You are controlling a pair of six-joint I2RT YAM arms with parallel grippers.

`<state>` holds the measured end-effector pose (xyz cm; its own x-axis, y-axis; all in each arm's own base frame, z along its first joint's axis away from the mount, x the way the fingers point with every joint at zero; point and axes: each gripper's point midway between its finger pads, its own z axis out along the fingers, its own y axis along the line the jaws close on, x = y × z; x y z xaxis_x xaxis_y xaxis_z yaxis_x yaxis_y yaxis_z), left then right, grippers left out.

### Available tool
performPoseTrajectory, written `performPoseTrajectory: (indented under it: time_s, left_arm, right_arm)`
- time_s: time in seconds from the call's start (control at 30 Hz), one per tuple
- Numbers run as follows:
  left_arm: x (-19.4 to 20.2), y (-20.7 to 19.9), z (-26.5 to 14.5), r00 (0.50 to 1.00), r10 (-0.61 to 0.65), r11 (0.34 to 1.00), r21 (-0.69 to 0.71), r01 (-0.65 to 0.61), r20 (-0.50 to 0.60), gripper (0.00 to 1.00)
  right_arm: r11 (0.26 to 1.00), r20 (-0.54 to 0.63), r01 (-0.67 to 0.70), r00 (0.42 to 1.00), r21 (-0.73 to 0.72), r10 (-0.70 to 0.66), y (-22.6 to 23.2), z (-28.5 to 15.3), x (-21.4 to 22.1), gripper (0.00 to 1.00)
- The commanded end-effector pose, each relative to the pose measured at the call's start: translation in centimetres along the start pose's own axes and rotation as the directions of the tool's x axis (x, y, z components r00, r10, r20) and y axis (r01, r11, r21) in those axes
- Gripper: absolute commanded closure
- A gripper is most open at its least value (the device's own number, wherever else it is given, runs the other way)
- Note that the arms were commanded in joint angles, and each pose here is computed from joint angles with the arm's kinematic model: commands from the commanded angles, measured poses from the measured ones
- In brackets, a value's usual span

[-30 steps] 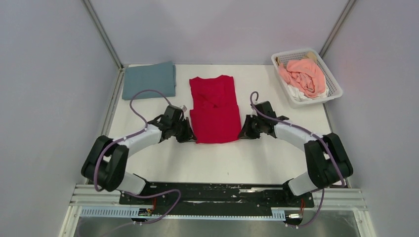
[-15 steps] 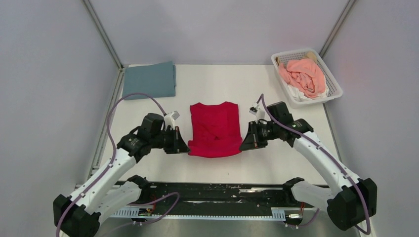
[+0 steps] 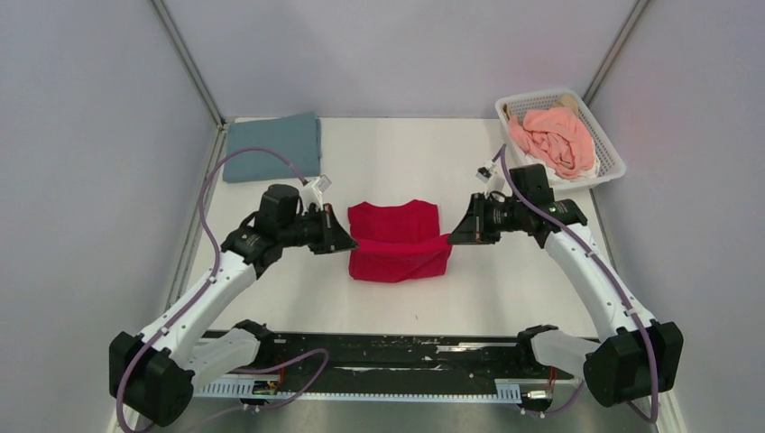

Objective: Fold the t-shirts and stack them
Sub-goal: Fold the long partially folded tshirt into a neat square

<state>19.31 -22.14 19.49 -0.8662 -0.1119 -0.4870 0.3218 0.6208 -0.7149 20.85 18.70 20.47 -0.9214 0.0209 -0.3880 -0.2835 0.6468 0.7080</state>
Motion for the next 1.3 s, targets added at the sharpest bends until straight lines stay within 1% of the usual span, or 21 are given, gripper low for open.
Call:
performPoseTrajectory:
  time_s: [0.0,0.1,0.23,0.4,0.63,0.8,1.0,1.1,1.27]
  left_arm:
    - [-5.3,-1.0,0.7,0.989,0.02,0.997,0.068,-0.03,0.146,1.0]
    - [-7.2,-0.7,0.9,0.983,0.017,0.998,0.056,-0.028,0.185,1.0]
    - [-8.2,0.0,1.7,0.982,0.003,0.999,0.048,-0.012,0.187,1.0]
    - [-9.8,2.3,2.1,0.98,-0.039,0.999,0.012,0.038,0.196,1.0]
    - [-10.4,4.6,1.6,0.973,-0.073,0.996,-0.042,0.084,0.218,1.0]
    - [-10.0,4.6,0.8,0.971,-0.08,0.995,-0.047,0.093,0.224,1.0]
    - [-9.7,4.6,-0.3,0.96,-0.073,0.993,-0.071,0.095,0.269,1.0]
    - [-9.5,5.1,0.0,0.961,-0.08,0.991,-0.079,0.105,0.266,1.0]
    - [-10.2,6.6,1.2,0.962,-0.107,0.987,-0.091,0.134,0.251,1.0]
  right_arm:
    - [0.998,0.118,0.041,0.992,-0.038,-0.036,1.3,0.0,-4.0,1.0]
    - [0.999,0.157,0.04,0.987,-0.021,-0.037,1.0,0.0,-5.6,1.0]
    - [0.999,0.206,0.035,0.978,-0.01,-0.032,0.4,0.0,-7.5,1.0]
    - [1.0,0.235,0.016,0.972,-0.01,-0.013,-0.4,0.4,-9.2,1.0]
    - [0.997,0.209,0.01,0.978,-0.074,0.006,0.1,1.2,-9.7,1.0]
    - [0.992,0.194,0.031,0.981,-0.126,-0.006,1.1,1.0,-9.1,1.0]
    - [0.976,0.144,0.042,0.989,-0.215,-0.01,1.9,1.5,-8.6,1.0]
    - [0.978,0.14,0.016,0.99,-0.208,0.014,1.1,2.1,-8.9,1.0]
    - [0.984,0.169,-0.012,0.985,-0.175,0.042,-0.6,2.5,-10.2,1.0]
